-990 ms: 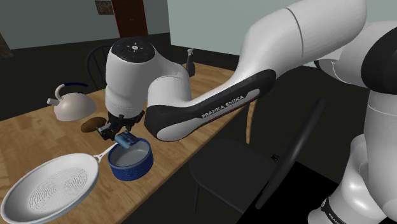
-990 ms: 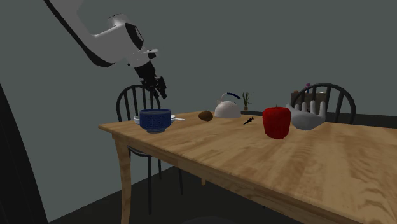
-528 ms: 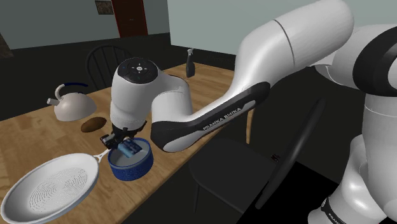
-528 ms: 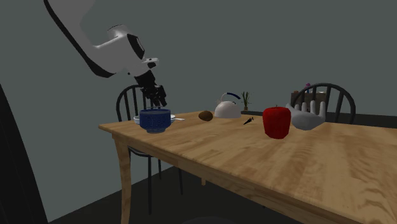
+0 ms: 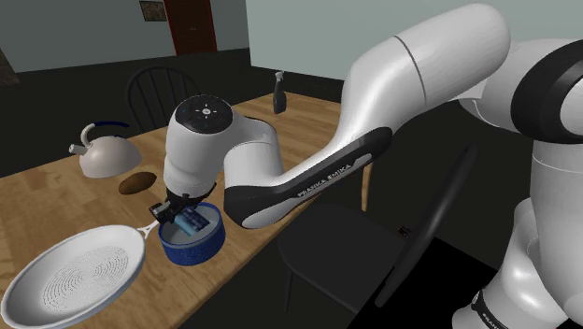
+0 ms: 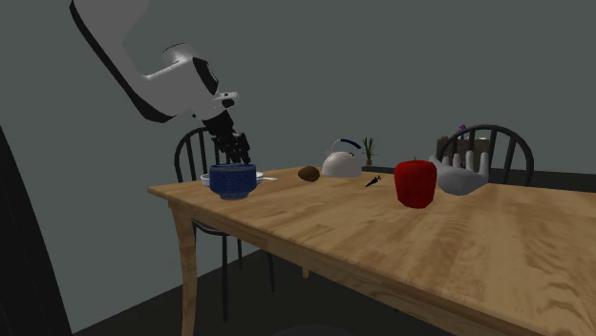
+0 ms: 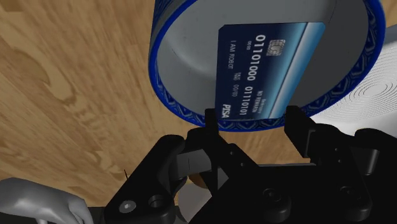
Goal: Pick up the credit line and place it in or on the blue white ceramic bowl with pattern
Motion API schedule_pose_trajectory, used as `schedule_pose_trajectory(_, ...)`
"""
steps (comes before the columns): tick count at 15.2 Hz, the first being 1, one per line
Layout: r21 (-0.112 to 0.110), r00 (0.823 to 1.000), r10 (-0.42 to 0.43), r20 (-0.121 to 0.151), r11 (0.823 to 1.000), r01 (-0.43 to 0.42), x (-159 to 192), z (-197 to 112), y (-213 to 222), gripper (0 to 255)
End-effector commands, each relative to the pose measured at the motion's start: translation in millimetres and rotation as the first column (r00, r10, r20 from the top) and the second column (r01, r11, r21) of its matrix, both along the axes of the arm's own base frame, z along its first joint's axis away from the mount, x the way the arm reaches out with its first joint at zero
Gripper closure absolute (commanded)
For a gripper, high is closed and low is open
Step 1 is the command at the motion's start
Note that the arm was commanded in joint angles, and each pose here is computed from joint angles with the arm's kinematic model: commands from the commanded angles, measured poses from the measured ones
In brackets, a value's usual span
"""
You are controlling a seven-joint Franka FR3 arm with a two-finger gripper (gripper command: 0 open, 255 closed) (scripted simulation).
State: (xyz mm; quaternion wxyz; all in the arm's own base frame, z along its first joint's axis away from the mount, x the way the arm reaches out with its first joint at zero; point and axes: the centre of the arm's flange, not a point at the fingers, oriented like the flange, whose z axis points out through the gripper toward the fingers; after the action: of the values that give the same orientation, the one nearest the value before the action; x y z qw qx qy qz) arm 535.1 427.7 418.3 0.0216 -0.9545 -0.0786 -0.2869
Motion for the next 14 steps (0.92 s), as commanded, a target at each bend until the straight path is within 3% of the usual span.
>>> schedule_pose_trajectory(1, 0.0, 1.0, 0.0, 0.0, 1.0, 0.0, 0, 0, 0, 255)
schedule_pose_trajectory(2, 0.0, 1.0, 0.0, 0.0, 1.0, 0.0, 0, 0, 0, 255)
schedule_pose_trajectory(3, 0.0, 1.0, 0.0, 0.0, 1.0, 0.0, 0, 0, 0, 0)
schedule_pose_trajectory(8, 0.0, 1.0, 0.0, 0.0, 1.0, 0.0, 0, 0, 0, 0)
schedule_pose_trajectory(12, 0.0, 1.0, 0.0, 0.0, 1.0, 0.0, -27, 42, -4, 0)
schedule_pose_trajectory(14, 0.0, 1.0, 0.0, 0.0, 1.0, 0.0, -27, 42, -4, 0)
